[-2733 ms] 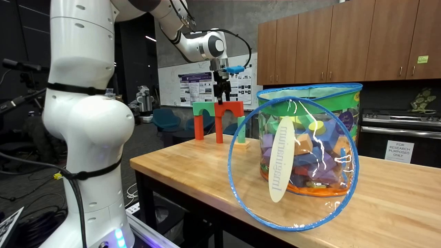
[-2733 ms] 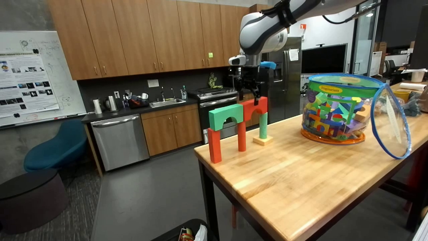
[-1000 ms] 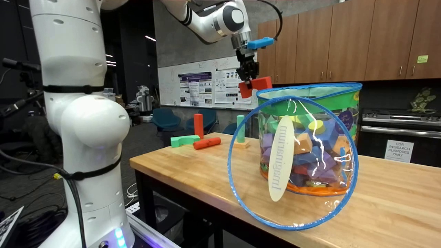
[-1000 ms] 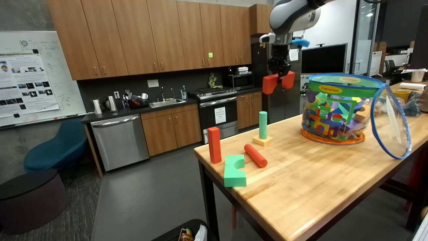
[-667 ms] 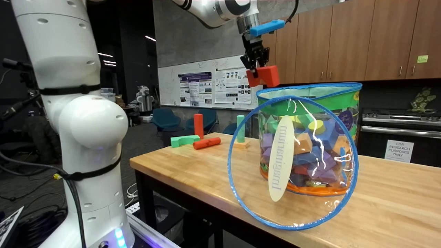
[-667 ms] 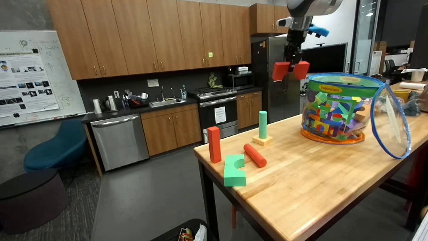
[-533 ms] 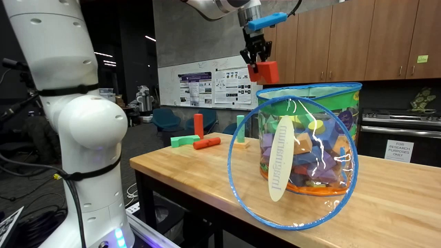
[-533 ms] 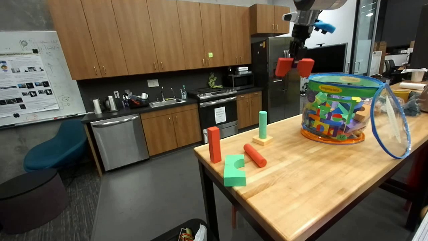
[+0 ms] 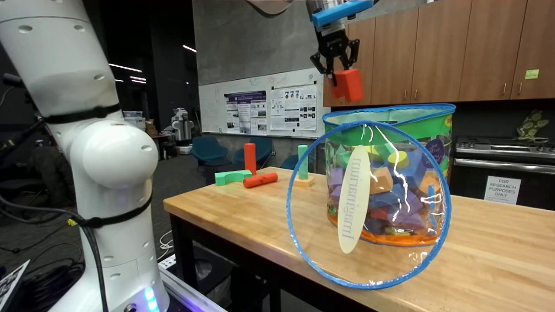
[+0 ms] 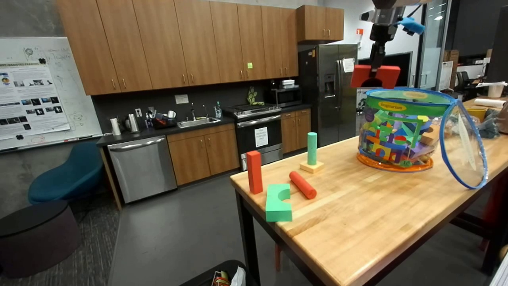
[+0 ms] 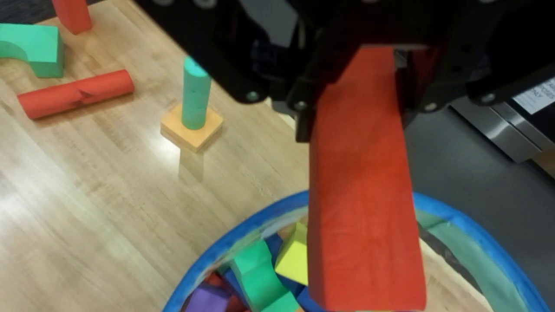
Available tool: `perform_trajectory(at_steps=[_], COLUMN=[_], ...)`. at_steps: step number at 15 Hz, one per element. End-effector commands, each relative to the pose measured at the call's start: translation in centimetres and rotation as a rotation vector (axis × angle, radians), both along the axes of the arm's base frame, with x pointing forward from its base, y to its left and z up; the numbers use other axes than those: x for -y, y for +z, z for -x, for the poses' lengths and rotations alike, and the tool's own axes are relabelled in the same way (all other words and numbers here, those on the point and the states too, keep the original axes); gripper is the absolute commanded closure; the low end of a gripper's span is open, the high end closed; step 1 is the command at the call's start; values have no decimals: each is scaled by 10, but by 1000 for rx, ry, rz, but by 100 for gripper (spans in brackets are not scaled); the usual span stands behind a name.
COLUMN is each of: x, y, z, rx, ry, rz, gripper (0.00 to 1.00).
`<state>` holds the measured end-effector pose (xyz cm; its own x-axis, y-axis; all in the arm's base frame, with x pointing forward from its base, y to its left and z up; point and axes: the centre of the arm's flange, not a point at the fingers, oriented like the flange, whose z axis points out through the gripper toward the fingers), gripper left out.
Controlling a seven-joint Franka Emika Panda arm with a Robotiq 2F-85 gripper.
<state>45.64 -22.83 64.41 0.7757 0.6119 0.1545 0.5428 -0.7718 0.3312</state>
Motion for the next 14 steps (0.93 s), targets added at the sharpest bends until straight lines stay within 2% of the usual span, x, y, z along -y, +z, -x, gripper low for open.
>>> perform_trajectory(at_steps=[1, 6, 10, 14], x=[23, 46, 56, 53], y=[-15, -23, -27, -27], z=[16, 29, 34, 43], rx=[-47, -67, -61, -59], ry=[-63, -110, -167, -178], rz=[15, -84, -67, -90], gripper=[84, 84, 84, 84])
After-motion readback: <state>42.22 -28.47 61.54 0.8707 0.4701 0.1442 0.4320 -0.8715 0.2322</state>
